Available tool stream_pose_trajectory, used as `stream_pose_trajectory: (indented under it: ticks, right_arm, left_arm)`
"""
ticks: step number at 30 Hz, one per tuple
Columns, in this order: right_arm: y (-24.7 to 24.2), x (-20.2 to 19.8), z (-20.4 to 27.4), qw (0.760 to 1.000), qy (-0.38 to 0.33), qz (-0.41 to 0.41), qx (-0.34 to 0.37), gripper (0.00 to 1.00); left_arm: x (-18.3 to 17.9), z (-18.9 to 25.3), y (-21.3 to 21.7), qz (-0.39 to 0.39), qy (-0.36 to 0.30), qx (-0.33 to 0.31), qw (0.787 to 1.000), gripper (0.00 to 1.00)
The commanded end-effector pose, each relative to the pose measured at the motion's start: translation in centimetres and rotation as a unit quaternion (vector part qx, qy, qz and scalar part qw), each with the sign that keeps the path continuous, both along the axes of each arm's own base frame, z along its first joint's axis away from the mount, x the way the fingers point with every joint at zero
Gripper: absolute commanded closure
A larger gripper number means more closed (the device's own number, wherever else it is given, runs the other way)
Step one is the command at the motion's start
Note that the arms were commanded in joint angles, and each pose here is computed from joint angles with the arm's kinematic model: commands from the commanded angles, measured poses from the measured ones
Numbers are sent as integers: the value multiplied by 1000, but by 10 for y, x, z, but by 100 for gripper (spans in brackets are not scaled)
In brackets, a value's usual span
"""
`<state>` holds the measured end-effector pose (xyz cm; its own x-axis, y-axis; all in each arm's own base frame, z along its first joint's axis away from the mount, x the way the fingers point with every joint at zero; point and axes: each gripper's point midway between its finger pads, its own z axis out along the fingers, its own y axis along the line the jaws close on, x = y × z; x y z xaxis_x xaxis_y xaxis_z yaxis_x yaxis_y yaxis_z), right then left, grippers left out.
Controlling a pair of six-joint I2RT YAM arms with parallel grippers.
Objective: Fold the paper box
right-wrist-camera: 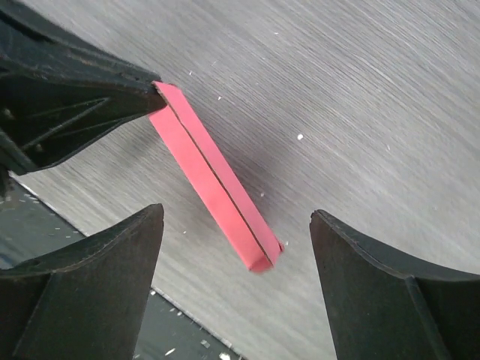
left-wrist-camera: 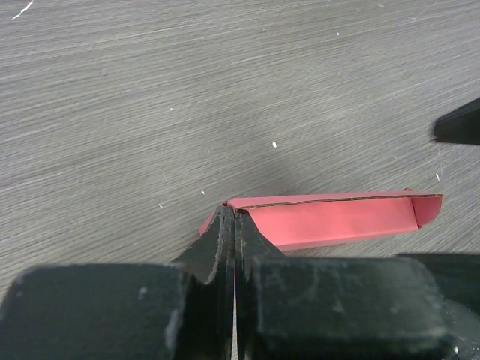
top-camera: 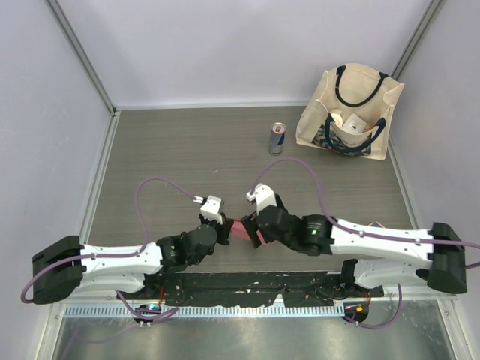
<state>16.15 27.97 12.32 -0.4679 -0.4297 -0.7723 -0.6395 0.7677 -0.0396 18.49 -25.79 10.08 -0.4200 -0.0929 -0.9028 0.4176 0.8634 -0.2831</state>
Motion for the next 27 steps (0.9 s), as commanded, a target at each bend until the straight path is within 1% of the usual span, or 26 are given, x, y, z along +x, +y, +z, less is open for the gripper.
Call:
stream_pose_trajectory:
  ticks: [1, 3, 4, 5, 6, 8, 9, 12, 14, 15, 18, 27]
  right_arm:
    - [-36, -4, 30, 985, 57, -147, 70, 16]
    - [-54, -9, 23, 978, 85, -182, 56, 19]
    - [-58, -12, 22, 974, 98, -193, 65, 26]
    - [-57, -16, 19, 967, 128, -207, 79, 29]
    - [-59, -19, 18, 965, 139, -208, 83, 35]
    - [-55, -22, 19, 960, 157, -206, 106, 43]
    - [-54, -23, 16, 960, 159, -205, 108, 52]
    - [-48, -23, 19, 959, 160, -195, 127, 62]
    - [-42, -22, 21, 959, 161, -188, 136, 64]
    - [-39, -24, 18, 959, 168, -182, 136, 67]
    - [-32, -27, 10, 959, 181, -173, 134, 72]
    - [-38, -24, -9, 961, 174, -187, 104, 75]
  left_arm:
    - [-5, -14, 6, 1, 13, 28, 1000, 100]
    - [-5, -13, 6, 1, 12, 28, 1000, 100]
    - [-5, -14, 6, 1, 13, 28, 1000, 100]
    - [-5, -14, 6, 0, 13, 28, 1000, 100]
    - [-6, -14, 6, -1, 13, 29, 1000, 100]
    - [-5, -13, 5, -1, 12, 29, 999, 100]
    - [-6, -15, 5, -2, 13, 32, 999, 100]
    - [-6, -15, 4, -4, 13, 34, 999, 100]
    - [-6, -14, 3, -4, 13, 35, 999, 100]
    - [-6, -14, 3, -5, 13, 35, 999, 100]
    - [-6, -14, 3, -5, 13, 33, 999, 100]
    - [-7, -14, 3, -8, 13, 33, 999, 100]
